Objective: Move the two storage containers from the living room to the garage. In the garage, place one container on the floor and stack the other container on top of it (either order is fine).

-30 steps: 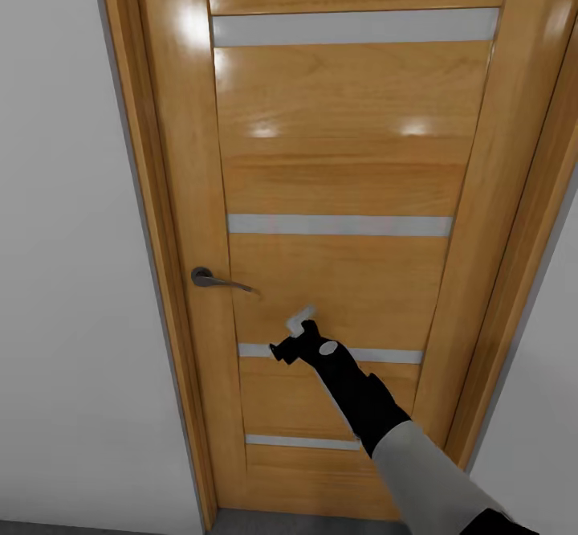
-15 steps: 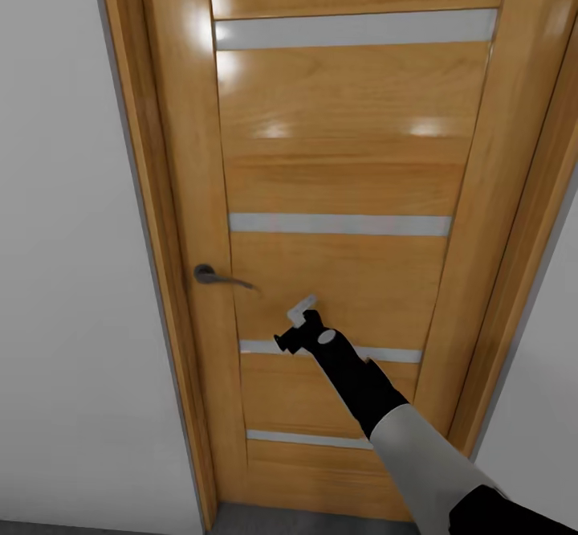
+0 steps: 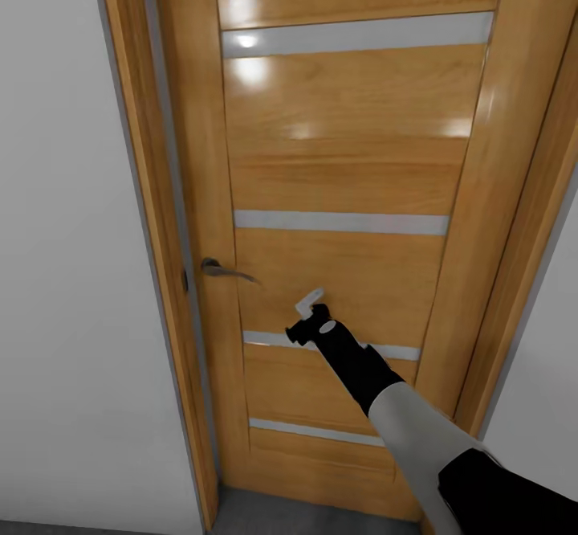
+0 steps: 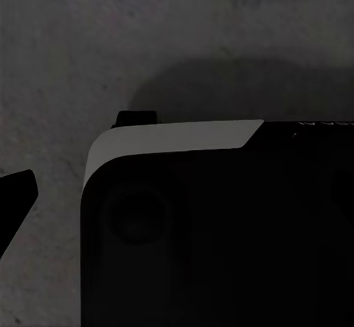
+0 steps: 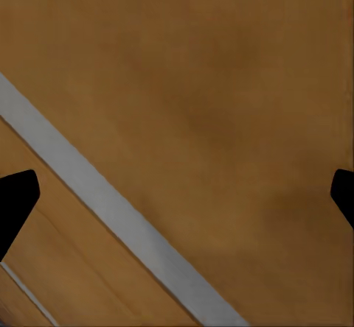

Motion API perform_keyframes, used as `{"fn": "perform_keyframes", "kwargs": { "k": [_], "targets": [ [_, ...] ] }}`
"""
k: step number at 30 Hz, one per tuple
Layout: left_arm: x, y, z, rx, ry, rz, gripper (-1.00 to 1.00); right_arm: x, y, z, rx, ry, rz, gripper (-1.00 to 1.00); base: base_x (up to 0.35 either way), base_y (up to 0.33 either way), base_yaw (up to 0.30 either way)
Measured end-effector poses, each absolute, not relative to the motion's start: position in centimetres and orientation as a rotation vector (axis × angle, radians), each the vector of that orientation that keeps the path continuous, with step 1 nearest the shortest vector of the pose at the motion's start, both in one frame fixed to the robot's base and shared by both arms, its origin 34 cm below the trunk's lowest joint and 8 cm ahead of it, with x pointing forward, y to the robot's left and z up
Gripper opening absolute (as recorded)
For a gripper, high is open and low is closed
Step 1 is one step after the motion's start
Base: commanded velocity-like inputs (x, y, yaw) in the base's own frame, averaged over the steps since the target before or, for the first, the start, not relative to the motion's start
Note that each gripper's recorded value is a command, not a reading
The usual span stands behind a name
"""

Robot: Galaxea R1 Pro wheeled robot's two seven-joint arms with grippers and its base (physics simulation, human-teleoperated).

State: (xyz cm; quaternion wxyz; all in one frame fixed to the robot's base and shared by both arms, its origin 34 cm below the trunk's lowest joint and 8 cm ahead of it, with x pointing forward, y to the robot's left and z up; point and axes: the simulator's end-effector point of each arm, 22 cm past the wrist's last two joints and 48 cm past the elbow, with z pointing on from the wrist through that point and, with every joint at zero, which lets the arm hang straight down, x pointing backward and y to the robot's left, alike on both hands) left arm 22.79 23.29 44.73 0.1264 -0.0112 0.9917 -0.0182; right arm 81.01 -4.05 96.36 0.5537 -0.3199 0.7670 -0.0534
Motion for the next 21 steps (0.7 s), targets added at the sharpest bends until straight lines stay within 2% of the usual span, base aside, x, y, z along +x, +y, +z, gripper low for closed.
{"fn": "perform_keyframes", "kwargs": {
  "k": [21],
  "targets": [
    [22.9, 23.3, 44.7, -0.033, 2.887, -0.052, 1.00, 83.8, -7.7, 96.3, -0.740, 1.856, -0.243, 1.00, 0.000, 0.000, 0.000]
  ]
}}
